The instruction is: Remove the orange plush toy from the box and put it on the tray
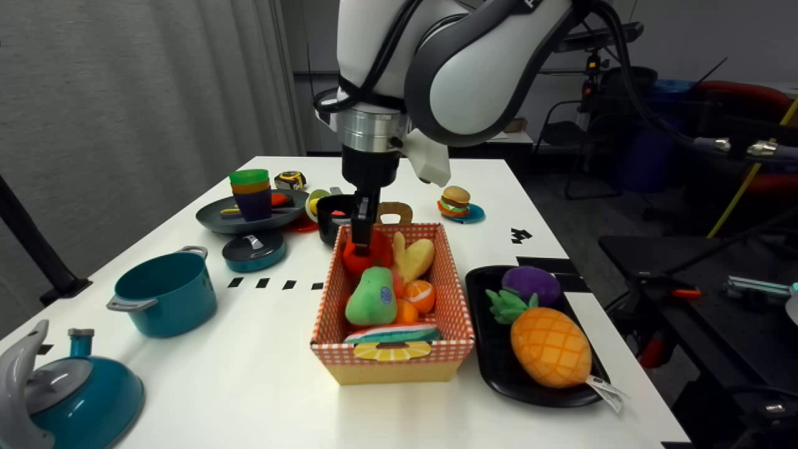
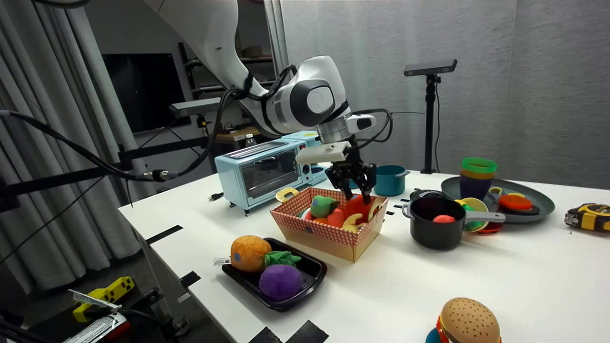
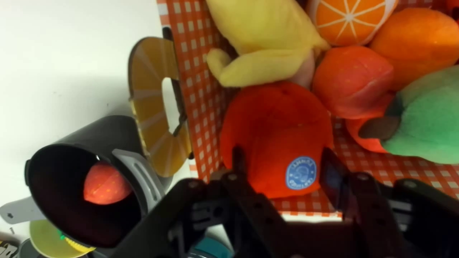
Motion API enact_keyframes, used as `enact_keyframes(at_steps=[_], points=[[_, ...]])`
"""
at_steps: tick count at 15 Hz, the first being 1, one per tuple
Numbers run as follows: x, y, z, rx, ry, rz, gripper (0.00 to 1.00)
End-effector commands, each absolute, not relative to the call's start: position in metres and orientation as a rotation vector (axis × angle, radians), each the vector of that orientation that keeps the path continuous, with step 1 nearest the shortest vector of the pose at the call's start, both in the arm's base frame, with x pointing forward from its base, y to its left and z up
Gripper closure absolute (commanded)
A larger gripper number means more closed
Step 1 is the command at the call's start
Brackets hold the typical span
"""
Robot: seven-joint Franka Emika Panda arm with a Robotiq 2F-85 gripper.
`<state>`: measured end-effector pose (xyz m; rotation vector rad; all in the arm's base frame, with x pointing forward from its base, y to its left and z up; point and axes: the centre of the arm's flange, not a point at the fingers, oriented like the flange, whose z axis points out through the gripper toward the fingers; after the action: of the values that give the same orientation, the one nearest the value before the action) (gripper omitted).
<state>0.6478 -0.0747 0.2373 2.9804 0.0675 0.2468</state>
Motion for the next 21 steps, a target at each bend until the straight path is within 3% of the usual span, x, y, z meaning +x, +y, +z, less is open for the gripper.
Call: enact_keyframes(at_steps=[1,4,5,10,11,21], points=[[0.656,-0.073,0.238,2.973,0.028,0.236,0.78],[0.656,-0.072,0.237,2.973,0.008,0.243,0.97],[0.657,-0.073,0.237,2.97,0.014,0.252,0.98],[0.658,-0.075,0.237,2.946,0.074,0.268,0.96],[0.631,-0.082,0.251,2.936,0.097,0.285,0.96],[0.57,-0.084,0.341,2.894,0.132,0.402,0.96]])
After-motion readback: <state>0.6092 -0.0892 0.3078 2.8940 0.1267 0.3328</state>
